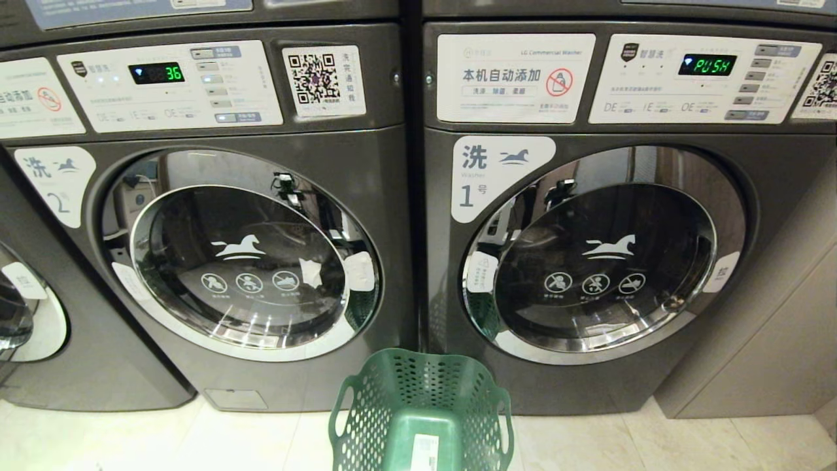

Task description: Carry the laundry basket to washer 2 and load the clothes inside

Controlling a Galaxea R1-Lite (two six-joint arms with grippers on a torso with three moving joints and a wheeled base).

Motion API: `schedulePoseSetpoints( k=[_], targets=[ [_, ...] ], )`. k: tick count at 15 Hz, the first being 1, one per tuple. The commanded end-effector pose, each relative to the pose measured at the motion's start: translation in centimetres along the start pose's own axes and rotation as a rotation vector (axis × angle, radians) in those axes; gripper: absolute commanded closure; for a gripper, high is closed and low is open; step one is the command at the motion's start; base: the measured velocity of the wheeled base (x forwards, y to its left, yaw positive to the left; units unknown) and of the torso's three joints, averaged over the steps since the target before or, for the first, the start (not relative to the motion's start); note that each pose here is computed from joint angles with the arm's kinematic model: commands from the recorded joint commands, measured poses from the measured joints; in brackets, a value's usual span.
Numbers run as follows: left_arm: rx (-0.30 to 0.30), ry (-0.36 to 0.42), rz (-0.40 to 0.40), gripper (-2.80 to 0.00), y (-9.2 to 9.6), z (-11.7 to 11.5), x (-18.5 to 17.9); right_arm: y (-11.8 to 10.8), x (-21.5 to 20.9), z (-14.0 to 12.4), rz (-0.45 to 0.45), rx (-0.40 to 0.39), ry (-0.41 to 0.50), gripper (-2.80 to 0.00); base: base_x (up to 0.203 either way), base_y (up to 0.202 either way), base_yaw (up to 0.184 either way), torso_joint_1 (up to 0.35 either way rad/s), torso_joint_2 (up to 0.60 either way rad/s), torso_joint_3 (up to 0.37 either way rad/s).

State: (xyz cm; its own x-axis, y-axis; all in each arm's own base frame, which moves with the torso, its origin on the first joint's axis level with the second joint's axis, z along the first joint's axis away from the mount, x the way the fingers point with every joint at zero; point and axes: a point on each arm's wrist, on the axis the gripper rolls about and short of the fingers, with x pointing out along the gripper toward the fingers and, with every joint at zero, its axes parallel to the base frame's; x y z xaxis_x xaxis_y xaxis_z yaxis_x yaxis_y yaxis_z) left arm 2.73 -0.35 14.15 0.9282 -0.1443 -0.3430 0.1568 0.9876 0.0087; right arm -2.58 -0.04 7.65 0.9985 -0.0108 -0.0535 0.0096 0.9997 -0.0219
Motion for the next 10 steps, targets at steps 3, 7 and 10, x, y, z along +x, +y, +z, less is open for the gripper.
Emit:
schedulePoseSetpoints(
  k=[3,7,10],
  targets=[
    [0.017,-0.171,0.041,0.0,-0.6,-6.2,-2.6,0.0,0.0,0.0,0.0,-0.006,0.003,0.0,0.0,0.0,0.0,0.0,0.0,0.0],
    [0.029,-0.315,0.143,0.0,-0.5,-7.9,-2.6,0.0,0.0,0.0,0.005,-0.044,0.003,0.0,0.0,0.0,0.0,0.0,0.0,0.0],
    [0.04,-0.316,0.144,0.0,-0.5,-7.9,-2.6,0.0,0.0,0.0,0.004,-0.036,0.002,0.0,0.0,0.0,0.0,0.0,0.0,0.0]
  ],
)
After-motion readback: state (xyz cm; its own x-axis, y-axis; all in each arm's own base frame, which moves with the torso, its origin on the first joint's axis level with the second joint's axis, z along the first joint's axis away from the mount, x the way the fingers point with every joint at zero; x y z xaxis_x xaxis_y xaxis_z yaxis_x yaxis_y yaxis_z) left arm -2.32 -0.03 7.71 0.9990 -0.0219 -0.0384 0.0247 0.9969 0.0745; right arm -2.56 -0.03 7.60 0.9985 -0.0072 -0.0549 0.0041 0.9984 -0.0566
